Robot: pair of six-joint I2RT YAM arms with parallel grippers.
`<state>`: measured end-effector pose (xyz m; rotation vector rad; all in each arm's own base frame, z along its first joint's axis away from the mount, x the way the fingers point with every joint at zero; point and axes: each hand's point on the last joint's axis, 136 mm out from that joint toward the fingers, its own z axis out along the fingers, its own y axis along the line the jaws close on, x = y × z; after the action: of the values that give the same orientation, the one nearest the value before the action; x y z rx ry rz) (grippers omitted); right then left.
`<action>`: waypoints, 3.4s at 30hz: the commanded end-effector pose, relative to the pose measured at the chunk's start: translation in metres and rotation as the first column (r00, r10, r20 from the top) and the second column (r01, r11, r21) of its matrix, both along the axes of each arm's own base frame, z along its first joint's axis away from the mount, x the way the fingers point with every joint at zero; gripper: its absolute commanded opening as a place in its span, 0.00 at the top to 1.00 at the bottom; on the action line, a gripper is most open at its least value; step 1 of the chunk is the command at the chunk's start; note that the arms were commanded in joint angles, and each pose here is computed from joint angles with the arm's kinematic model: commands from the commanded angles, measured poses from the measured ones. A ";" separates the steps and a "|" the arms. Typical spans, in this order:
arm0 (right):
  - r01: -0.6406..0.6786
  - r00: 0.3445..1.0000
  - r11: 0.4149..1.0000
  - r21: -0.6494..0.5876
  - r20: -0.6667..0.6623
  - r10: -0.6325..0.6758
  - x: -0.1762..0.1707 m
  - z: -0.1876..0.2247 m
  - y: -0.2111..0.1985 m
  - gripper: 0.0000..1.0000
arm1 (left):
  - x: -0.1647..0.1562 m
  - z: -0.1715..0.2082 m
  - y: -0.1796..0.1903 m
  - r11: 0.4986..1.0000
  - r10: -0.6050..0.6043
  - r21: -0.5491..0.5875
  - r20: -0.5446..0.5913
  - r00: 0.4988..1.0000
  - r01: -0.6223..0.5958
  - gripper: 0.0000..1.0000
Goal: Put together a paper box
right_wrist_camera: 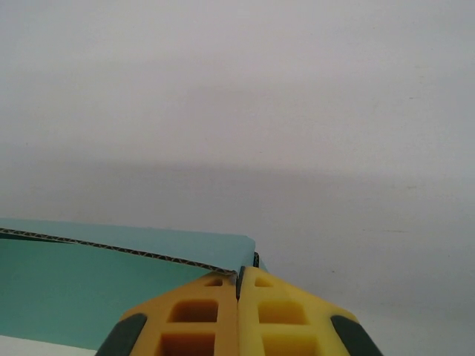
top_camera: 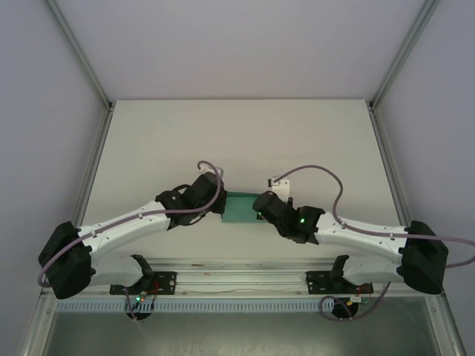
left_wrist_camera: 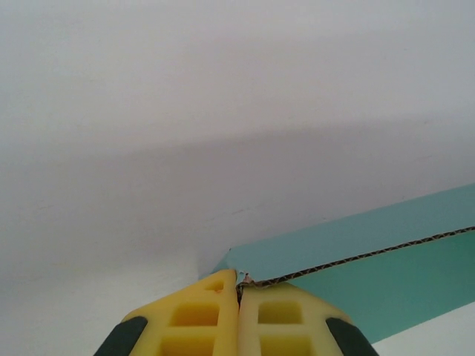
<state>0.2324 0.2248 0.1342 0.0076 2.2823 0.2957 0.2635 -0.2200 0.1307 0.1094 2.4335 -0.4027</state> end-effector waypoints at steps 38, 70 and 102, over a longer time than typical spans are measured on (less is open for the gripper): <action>-0.106 0.994 0.993 0.044 0.034 0.105 -0.012 -0.023 0.016 1.00 | -0.031 -0.021 -0.020 0.995 -0.050 -0.088 0.031 0.998 0.053 1.00; -0.015 0.976 0.999 -0.034 0.215 0.022 0.023 -0.030 0.001 1.00 | 0.005 -0.020 -0.033 0.997 -0.064 -0.031 0.304 0.950 0.076 1.00; -0.167 0.982 0.986 0.023 -0.086 0.169 -0.026 -0.075 -0.016 1.00 | -0.024 -0.063 -0.019 0.992 -0.128 0.029 0.284 0.950 0.125 1.00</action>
<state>0.2440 0.2128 0.1172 0.0440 2.1705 0.4241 0.2719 -0.2341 0.1210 0.1044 1.9752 -0.4341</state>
